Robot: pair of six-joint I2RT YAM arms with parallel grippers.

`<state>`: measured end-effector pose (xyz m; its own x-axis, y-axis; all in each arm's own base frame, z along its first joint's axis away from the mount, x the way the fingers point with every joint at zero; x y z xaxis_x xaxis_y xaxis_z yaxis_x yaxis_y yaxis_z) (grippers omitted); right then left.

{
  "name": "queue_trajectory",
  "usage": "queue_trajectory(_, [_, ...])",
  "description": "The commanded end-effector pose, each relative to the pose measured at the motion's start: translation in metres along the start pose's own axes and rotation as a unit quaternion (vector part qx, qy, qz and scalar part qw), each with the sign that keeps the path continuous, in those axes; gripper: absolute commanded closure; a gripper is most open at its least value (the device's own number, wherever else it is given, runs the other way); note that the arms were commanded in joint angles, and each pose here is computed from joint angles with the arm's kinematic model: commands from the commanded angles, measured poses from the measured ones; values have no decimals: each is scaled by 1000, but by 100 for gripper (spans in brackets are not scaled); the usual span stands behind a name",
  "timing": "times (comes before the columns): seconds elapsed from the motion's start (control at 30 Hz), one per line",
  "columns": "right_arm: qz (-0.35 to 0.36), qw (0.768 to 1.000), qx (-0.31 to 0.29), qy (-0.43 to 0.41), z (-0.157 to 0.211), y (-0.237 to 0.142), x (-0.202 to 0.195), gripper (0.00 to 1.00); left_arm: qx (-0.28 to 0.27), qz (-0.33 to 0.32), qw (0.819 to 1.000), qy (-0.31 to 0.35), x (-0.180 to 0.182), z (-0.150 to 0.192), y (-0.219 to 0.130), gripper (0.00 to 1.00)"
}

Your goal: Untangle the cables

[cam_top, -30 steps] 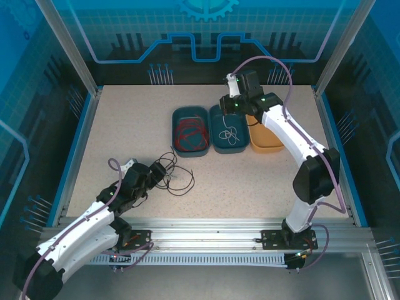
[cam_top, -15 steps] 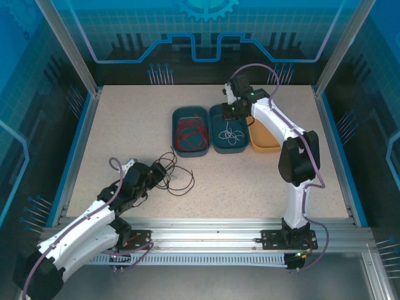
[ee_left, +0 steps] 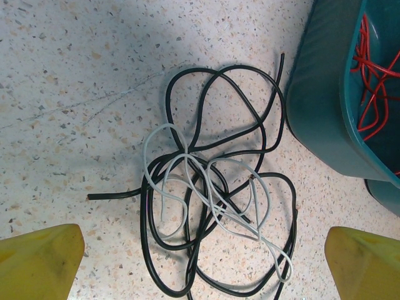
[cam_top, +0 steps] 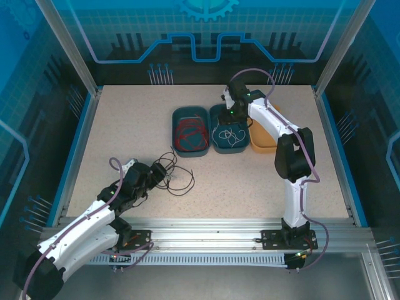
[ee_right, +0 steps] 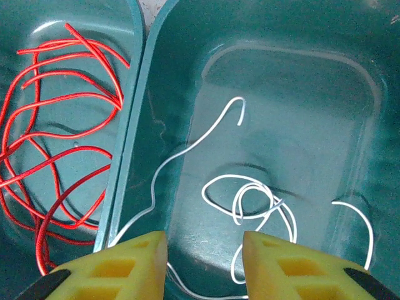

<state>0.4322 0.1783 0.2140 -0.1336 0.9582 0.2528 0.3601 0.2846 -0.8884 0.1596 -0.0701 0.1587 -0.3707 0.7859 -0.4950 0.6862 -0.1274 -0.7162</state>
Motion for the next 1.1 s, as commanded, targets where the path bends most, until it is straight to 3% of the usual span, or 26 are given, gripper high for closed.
queue_trajectory(0.0, [-11,1000,-3,1,-1,-12,-1,62,1,6,1000,3,-6,-6,-5,1])
queue_trajectory(0.33, [-34,999,-24,-22,16,-33,18,60,2,4,1000,4,-6,-6,-5,1])
queue_trajectory(0.7, [-24,999,-1,-35,22,3,42,56,7,1,1000,6,-5,-4,-4,1])
queue_trajectory(0.97, [-7,1000,16,-24,21,27,32,60,7,-2,1000,3,-2,-3,-4,1])
queue_trajectory(1.07, [3,1000,22,-14,22,33,23,70,6,-1,1000,3,-3,-3,-4,1])
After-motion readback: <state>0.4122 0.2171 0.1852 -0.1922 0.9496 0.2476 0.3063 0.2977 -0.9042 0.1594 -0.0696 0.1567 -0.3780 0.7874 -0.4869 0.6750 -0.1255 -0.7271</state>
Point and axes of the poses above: each hand's point on the last joint's axis, 136 mm out from that joint toward the fingers, its own y axis out along the fingers, its own x axis along the line the jaws close on, z = x × y, the point moved 10 cm from there along -y, back along the fingers, and after that the axes turned 8 degrees about y, right-handed, at the moved point
